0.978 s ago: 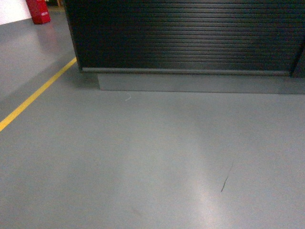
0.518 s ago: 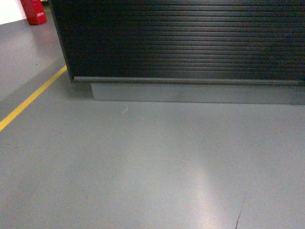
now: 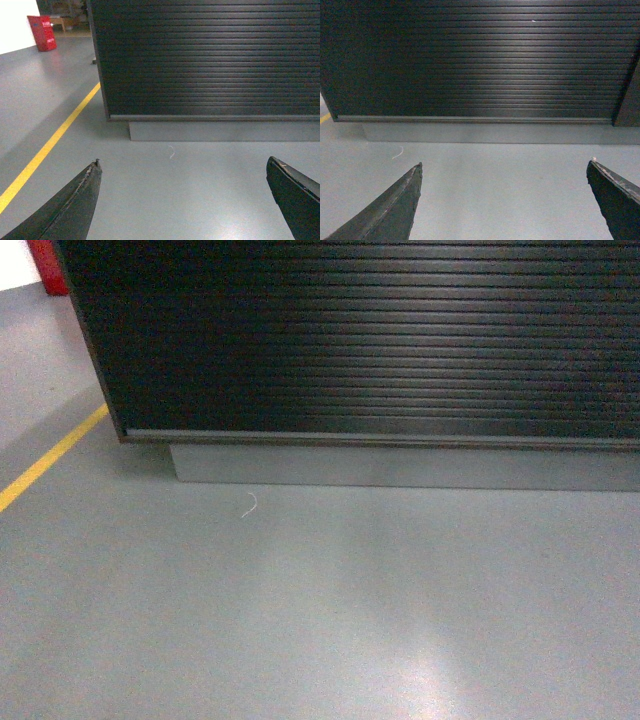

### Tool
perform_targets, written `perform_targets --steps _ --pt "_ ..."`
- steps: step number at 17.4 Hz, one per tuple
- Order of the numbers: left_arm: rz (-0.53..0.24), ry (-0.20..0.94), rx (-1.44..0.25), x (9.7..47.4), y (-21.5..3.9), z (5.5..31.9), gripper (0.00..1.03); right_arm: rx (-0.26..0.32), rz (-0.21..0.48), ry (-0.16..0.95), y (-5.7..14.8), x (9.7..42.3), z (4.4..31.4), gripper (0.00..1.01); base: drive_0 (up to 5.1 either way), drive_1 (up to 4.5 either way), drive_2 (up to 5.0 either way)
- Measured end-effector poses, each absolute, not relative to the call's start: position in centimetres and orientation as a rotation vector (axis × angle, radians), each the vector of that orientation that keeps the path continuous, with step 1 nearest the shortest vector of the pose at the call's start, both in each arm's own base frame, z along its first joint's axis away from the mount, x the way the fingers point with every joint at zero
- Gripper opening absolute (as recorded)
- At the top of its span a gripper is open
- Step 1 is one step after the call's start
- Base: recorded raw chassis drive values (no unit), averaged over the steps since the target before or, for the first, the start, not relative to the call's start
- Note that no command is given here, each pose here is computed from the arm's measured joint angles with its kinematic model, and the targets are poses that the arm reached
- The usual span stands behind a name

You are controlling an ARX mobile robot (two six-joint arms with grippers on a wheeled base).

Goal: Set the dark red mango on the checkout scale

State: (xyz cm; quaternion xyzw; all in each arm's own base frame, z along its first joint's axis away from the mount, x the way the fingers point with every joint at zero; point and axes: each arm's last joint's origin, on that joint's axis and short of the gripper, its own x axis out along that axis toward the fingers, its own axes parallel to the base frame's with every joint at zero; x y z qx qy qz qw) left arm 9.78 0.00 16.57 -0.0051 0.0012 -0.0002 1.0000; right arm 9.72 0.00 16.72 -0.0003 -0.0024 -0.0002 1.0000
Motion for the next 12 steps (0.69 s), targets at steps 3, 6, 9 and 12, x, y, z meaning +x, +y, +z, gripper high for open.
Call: perform_targets --steps 3,6,9,12 --pt "0.0 0.001 -0.01 9.78 0.0 16.59 0.98 -0.001 0.0 -0.005 0.0 9.72 16.72 0.98 0.1 4.39 -4.3" --pt "0.0 0.006 -0.01 9.78 0.0 16.54 0.98 -0.001 0.0 -0.001 0.0 9.72 16.68 0.98 0.1 4.39 -4.3" --pt "0.0 0.004 -0.01 9.78 0.0 16.56 0.98 -0.001 0.0 -0.004 0.0 9.72 16.71 0.98 0.1 4.39 -4.3" --pt "0.001 0.004 -0.01 9.78 0.0 16.56 0.98 -0.001 0.0 -0.004 0.0 9.72 16.71 0.98 0.1 4.39 -4.3"
